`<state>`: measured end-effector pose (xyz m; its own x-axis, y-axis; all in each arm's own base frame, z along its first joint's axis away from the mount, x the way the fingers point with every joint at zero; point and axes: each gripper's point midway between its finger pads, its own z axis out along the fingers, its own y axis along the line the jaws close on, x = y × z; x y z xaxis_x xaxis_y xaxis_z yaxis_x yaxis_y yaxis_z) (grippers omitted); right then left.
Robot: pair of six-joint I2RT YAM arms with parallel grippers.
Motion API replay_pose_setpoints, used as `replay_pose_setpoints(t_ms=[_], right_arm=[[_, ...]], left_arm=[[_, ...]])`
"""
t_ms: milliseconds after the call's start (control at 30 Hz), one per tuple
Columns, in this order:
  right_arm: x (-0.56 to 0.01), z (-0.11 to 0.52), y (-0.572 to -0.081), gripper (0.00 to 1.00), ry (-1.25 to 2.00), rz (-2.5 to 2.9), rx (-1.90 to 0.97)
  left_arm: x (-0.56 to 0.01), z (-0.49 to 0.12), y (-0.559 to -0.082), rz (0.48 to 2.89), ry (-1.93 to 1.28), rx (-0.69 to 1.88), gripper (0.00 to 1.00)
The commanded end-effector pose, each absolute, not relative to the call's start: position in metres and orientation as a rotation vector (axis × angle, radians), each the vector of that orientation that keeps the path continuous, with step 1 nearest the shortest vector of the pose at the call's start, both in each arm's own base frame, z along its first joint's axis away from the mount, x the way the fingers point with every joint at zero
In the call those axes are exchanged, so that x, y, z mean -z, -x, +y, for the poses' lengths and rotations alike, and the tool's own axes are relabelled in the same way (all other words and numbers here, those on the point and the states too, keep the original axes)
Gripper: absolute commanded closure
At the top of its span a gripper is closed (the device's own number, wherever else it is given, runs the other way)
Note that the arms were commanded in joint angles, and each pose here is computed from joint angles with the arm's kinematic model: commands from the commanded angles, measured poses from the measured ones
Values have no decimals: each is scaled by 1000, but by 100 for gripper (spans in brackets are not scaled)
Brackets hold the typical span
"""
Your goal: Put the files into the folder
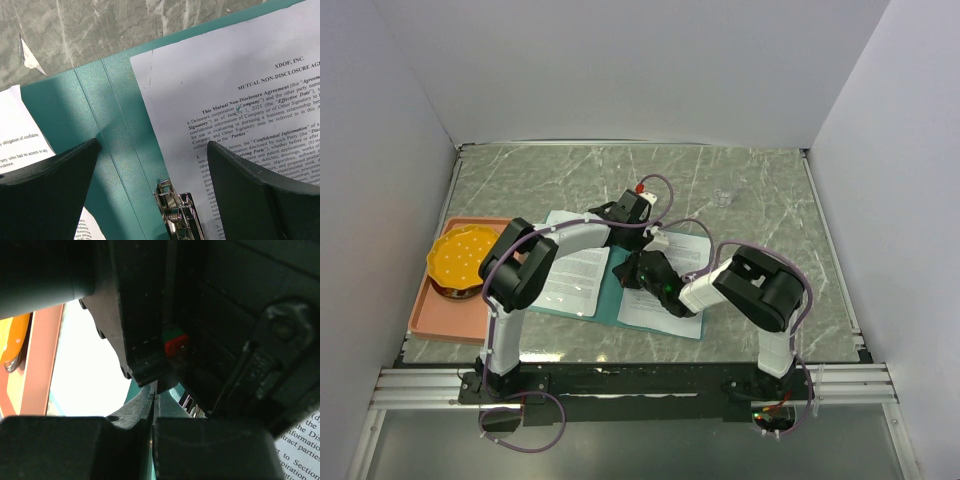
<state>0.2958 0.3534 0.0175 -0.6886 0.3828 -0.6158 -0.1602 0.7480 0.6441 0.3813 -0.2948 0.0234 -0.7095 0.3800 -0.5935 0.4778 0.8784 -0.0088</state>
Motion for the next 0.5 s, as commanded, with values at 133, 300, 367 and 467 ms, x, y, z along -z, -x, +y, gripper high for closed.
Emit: replay_pose_setpoints(t_ms=[133,300,367,467], right_arm=[[118,216,-226,100,-215,2577,-153],[123,208,-216,100,-207,2590,-113],[124,208,-213,100,-188,2595,-104],[127,207,-207,100,-170,2605,-85]], left_arm=[[-1,-256,-337,2628,-747,132,4],[0,-256,-336,2631,-748,131,4],[-1,-256,-336,2628,-749,134,4],[0,-256,-336,2629,-752,135,4]])
